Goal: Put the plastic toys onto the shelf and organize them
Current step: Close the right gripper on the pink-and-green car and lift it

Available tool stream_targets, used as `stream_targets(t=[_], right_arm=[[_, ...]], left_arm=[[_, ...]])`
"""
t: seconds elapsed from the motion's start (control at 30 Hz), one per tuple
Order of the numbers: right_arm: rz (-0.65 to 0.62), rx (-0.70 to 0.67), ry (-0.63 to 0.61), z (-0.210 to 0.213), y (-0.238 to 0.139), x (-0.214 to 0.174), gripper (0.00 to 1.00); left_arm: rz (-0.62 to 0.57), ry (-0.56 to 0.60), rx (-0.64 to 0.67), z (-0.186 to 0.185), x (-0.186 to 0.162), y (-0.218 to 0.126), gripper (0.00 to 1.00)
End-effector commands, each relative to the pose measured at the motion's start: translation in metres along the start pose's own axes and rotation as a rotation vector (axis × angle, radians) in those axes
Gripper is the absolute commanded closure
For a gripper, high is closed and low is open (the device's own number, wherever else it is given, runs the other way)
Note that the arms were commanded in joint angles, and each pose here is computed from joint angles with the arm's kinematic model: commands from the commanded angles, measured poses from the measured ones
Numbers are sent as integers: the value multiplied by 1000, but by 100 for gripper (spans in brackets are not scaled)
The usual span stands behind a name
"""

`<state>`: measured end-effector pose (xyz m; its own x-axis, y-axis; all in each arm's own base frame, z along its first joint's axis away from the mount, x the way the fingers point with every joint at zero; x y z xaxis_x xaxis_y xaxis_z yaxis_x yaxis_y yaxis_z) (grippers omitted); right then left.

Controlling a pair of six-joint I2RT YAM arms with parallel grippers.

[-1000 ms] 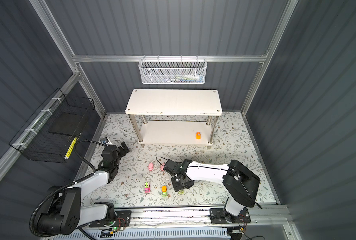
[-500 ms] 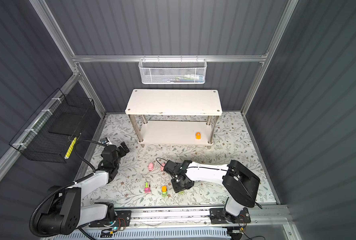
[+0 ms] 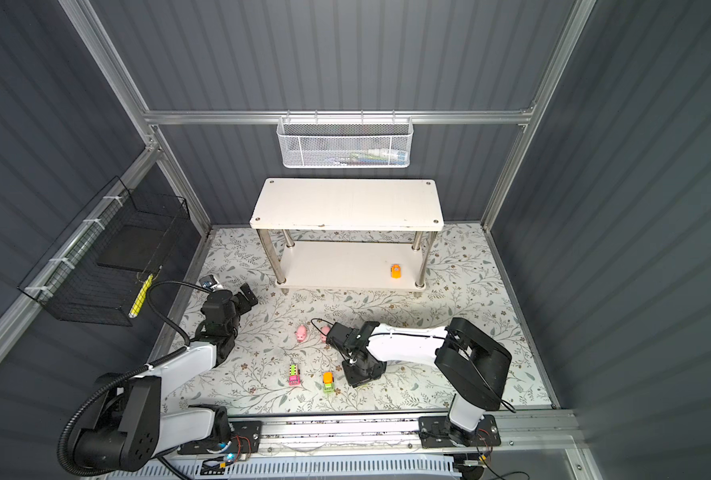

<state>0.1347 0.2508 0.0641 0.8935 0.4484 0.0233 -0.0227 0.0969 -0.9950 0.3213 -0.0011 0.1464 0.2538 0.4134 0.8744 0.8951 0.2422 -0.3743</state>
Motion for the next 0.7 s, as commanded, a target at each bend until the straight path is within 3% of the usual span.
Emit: stream_targets(t=[0.0, 0.37, 0.67], right_arm=[[9, -19, 3, -2, 1, -1, 65], [-100, -55, 20, -8, -38, 11, 66], [-376, -54, 129, -39, -113, 60, 66]], left_arm=[[-4, 10, 11, 3, -1, -4, 0], [-8, 12, 8, 1, 1, -4, 0], [-2, 14, 9, 1, 0, -3, 0]])
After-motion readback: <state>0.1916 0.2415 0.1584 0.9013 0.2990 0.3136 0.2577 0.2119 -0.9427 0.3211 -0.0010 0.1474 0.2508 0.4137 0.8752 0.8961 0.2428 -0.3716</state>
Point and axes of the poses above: each gripper's point midway between its finger pads, its own y axis out along the fingers, its own z axis along the line the jaws close on, x = y × z, the point moved 5 cm from there along -y, back along the fingers, and after that the axes turned 5 degrees about -y, right-handed, at the moved point
